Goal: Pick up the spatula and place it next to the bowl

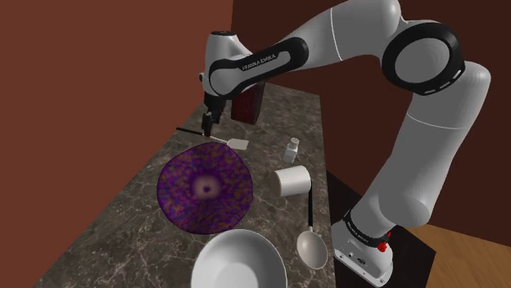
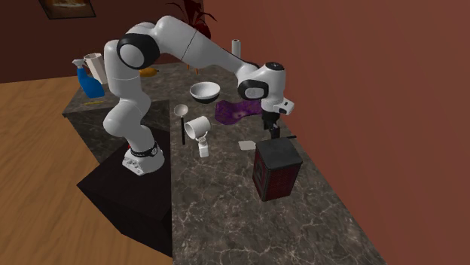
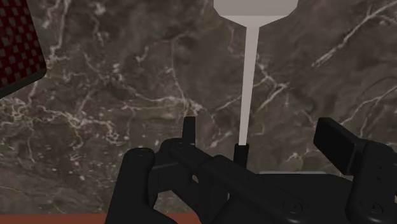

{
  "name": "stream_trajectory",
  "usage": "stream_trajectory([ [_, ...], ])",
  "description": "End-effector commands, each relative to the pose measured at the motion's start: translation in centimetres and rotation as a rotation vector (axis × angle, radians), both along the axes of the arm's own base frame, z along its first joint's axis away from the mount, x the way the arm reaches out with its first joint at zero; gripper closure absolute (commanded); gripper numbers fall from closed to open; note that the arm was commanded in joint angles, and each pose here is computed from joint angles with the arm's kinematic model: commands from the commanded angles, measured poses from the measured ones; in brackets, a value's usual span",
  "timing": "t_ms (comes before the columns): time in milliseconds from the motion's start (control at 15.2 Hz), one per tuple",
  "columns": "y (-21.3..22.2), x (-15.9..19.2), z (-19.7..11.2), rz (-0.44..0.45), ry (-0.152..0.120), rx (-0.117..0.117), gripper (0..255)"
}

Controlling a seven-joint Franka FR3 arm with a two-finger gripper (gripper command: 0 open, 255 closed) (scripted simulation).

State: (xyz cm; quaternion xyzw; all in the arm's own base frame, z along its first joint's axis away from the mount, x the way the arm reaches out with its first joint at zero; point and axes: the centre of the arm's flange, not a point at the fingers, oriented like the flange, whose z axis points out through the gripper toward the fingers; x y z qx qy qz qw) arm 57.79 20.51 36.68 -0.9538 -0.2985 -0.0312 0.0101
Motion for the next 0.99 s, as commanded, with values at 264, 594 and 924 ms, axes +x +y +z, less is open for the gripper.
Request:
stream_trajectory([
  [264, 0.2, 0.2, -2.8, 0.002, -0.001, 0.000, 0],
  [594, 0.2, 0.2, -2.8, 0.002, -0.001, 0.000, 0],
  [924, 0.2, 0.2, -2.8, 0.002, -0.001, 0.000, 255],
])
